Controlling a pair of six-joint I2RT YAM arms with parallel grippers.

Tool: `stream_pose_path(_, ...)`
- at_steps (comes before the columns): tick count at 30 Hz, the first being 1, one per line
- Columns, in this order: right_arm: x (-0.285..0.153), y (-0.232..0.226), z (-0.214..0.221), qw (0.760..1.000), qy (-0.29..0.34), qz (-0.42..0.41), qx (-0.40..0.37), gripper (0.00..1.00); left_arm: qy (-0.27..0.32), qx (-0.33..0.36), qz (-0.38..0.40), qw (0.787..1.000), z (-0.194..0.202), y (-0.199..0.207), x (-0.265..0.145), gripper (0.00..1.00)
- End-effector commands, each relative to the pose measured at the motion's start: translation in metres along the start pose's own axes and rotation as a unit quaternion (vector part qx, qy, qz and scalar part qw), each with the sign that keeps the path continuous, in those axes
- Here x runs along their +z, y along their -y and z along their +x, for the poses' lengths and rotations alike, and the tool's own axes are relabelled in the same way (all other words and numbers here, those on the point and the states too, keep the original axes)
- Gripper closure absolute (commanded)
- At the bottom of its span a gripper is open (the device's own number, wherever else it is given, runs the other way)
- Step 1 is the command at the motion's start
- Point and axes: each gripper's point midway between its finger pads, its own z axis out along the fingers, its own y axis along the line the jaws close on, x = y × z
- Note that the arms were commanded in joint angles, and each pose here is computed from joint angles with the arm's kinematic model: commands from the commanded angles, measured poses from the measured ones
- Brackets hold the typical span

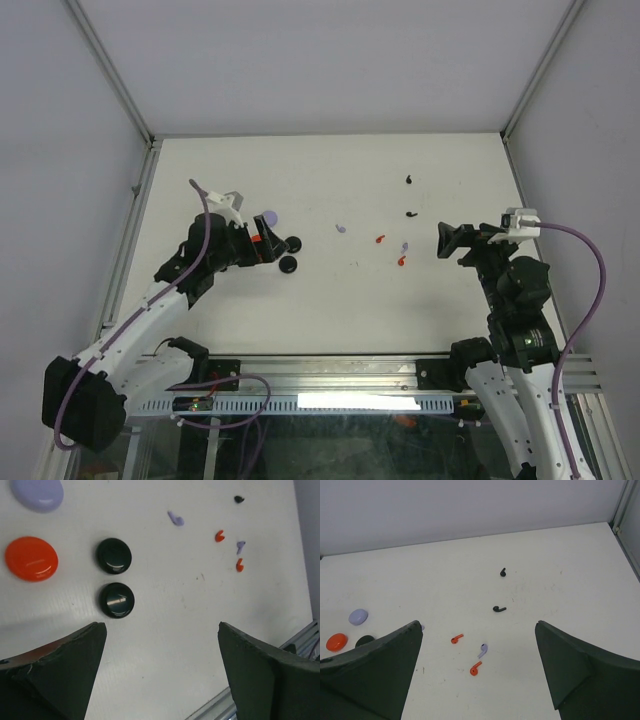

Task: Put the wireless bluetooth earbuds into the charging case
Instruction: Pick up the charging case at the center of the board.

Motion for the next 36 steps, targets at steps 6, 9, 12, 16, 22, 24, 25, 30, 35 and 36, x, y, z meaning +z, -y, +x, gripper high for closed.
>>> stream_pose_path(6, 0.001, -0.021, -0.011, 0.998, 0.027, -0.053, 0.005, 0.01, -0.061, 0.077, -0.114, 0.989, 0.02, -0.012, 0.038, 0.05)
stream_pose_path(9, 0.0, -0.026, -0.011, 0.998, 0.024, -0.065, 0.007, 0.01, -0.076, 0.101, -0.131, 0.983, 0.03, -0.01, 0.05, 0.06)
stream_pose_path(12, -0.004, -0.028, -0.013, 0.997, 0.029, -0.071, 0.007, 0.01, -0.096, 0.147, -0.154, 0.972, 0.04, -0.012, 0.064, 0.11)
stream_pose_path(16, -0.008, -0.03, -0.016, 0.996, 0.038, -0.079, 0.007, 0.01, -0.139, 0.208, -0.2, 0.947, 0.056, -0.026, 0.072, 0.15)
stream_pose_path(22, -0.007, -0.036, -0.014, 0.995, 0.032, -0.093, 0.007, 0.01, -0.179, 0.231, -0.193, 0.937, 0.072, -0.033, 0.082, 0.18)
stream_pose_path(24, -0.007, -0.04, -0.013, 0.994, 0.03, -0.103, 0.007, 0.01, -0.185, 0.235, -0.198, 0.933, 0.076, -0.037, 0.084, 0.22)
stream_pose_path(25, -0.007, -0.041, -0.013, 0.994, 0.029, -0.105, 0.007, 0.01, -0.189, 0.237, -0.201, 0.932, 0.077, -0.039, 0.086, 0.26)
stream_pose_path(30, -0.006, -0.045, -0.011, 0.993, 0.023, -0.117, 0.006, 0.01, -0.204, 0.246, -0.213, 0.923, 0.084, -0.046, 0.097, 0.36)
stream_pose_path(35, -0.005, -0.051, -0.007, 0.991, 0.012, -0.13, 0.005, 0.01, -0.21, 0.247, -0.212, 0.922, 0.084, -0.049, 0.104, 0.36)
stream_pose_path(36, -0.005, -0.051, -0.007, 0.991, 0.011, -0.132, 0.005, 0.01, -0.212, 0.245, -0.212, 0.922, 0.085, -0.05, 0.105, 0.37)
